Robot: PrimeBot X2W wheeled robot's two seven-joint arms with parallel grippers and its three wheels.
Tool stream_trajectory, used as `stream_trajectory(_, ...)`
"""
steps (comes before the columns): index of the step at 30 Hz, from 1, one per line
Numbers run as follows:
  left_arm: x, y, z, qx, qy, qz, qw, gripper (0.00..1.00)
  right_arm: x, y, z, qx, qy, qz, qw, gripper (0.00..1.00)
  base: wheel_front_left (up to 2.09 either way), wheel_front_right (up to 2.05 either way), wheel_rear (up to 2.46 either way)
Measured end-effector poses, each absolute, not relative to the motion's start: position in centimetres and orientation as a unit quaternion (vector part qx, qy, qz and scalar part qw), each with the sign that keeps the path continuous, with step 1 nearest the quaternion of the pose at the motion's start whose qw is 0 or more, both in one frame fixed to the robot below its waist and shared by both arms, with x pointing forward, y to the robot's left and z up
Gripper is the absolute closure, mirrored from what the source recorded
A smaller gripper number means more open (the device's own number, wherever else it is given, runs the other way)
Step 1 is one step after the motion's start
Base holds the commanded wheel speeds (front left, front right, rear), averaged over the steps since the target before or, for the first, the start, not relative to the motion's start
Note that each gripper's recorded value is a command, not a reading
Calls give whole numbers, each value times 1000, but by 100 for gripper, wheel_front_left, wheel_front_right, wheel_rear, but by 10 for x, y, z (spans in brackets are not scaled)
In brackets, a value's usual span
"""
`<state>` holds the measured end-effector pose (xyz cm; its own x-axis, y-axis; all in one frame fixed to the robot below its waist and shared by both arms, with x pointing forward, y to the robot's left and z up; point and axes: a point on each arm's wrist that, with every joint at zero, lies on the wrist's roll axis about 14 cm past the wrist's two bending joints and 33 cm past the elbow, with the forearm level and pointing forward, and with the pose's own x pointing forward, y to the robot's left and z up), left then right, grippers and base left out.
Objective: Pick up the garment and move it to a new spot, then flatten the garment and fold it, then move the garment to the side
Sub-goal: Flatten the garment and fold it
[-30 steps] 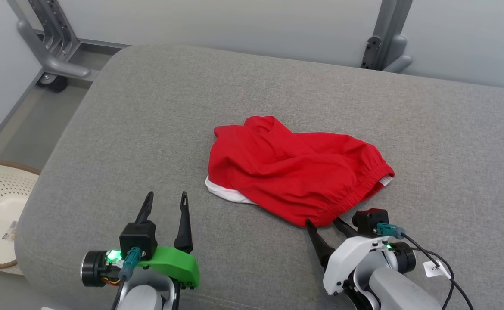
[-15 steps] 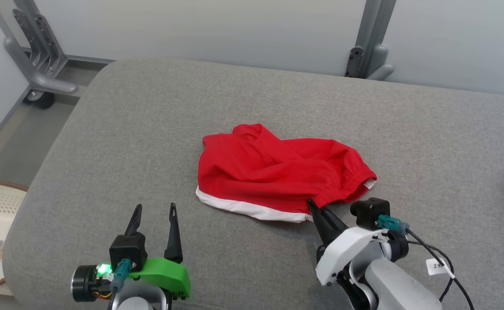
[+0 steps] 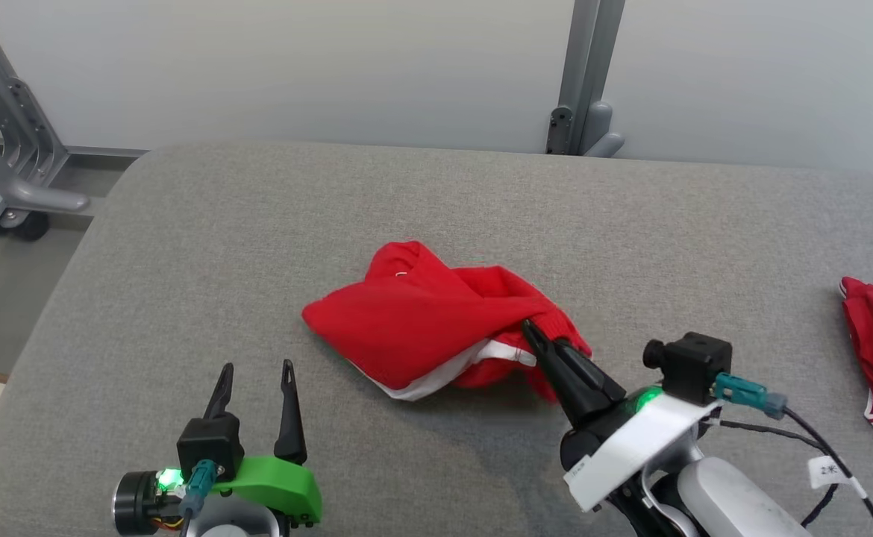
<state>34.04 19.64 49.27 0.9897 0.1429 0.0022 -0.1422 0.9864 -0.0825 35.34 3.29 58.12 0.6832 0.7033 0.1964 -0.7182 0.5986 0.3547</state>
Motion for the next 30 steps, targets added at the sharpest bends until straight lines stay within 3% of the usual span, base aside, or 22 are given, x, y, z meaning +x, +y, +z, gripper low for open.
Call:
stream_trajectory(6, 339, 200, 494, -42, -6, 78, 996, 0, 337, 33, 615, 211, -39, 423, 881, 100, 0, 0, 0)
stream_trajectory(11, 337, 204, 493, -42, -4, 84, 996, 0, 350, 18, 605, 196, -23, 392, 899, 100, 0, 0, 0)
stream_trajectory(20, 340, 207, 484, -41, 10, 88, 995, 0, 406, -52, 514, 181, 90, 245, 948, 100, 0, 0, 0)
stream_trajectory(30, 350, 201, 475, -38, 26, 77, 996, 0, 425, -109, 439, 161, 183, 153, 958, 100, 0, 0, 0)
